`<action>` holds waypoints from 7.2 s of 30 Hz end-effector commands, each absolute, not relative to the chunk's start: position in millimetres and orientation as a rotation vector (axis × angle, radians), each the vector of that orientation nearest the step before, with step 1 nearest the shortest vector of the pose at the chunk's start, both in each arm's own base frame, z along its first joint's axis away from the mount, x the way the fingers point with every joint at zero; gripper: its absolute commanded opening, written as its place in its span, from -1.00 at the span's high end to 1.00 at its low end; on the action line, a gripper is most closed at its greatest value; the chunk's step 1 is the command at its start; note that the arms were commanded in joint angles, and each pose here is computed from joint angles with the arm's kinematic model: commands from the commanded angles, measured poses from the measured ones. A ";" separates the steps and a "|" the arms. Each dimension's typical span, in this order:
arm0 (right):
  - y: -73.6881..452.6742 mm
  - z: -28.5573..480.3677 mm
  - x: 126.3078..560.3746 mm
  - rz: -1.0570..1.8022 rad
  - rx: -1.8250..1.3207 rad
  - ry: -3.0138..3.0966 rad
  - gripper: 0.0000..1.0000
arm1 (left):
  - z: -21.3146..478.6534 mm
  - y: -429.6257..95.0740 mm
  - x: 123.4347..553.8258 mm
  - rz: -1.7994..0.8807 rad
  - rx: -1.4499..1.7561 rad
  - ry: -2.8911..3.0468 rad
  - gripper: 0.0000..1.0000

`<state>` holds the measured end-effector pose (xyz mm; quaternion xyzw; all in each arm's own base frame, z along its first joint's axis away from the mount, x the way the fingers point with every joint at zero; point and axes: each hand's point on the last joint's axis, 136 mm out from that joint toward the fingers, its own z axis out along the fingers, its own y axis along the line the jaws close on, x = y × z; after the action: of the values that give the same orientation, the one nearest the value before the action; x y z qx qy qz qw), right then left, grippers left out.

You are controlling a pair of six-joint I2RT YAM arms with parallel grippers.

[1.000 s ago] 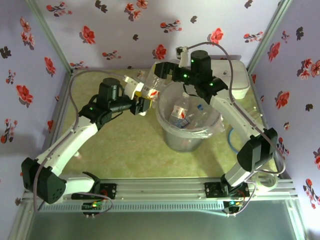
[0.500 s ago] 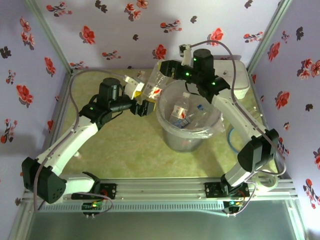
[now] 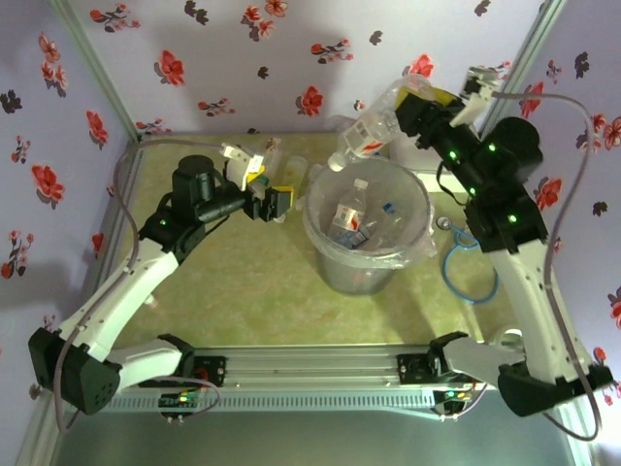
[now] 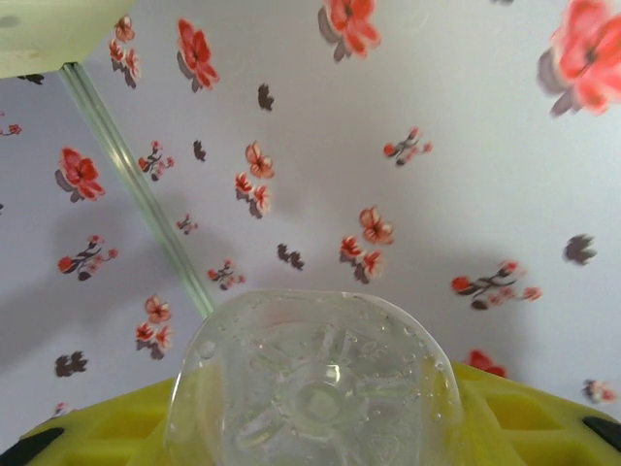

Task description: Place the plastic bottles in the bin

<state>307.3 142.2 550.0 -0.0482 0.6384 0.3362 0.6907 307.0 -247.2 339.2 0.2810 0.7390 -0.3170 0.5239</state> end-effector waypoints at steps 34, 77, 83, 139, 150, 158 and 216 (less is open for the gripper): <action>206.8 242.3 335.3 0.566 -0.061 2.286 0.08 | 252.6 -318.1 336.6 -0.945 0.732 1.947 -1.00; 233.9 330.3 340.0 0.757 -0.343 2.208 0.38 | 250.3 -311.1 337.8 -0.902 0.704 1.951 -1.00; 243.8 317.4 308.8 0.900 -0.310 2.233 0.49 | 251.6 -313.0 341.4 -0.906 0.697 1.942 -1.00; 90.8 343.7 302.9 0.467 0.224 2.013 -0.52 | 154.7 -162.8 508.8 -0.428 0.069 2.293 -0.94; 90.2 329.9 303.1 0.452 0.237 2.061 -0.58 | 84.0 -173.2 546.0 -0.371 0.114 2.462 -1.00; 89.9 323.1 304.8 0.444 0.242 2.070 -0.59 | 51.8 -169.9 550.0 -0.315 0.125 2.548 -0.75; 88.5 352.2 304.2 0.452 0.208 1.998 -0.61 | 100.7 -145.3 531.5 -0.193 0.233 2.527 0.49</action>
<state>302.0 89.2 330.6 0.0963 0.8424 0.1869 0.4962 533.7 -153.3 49.9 0.0877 0.9605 -0.0750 0.2531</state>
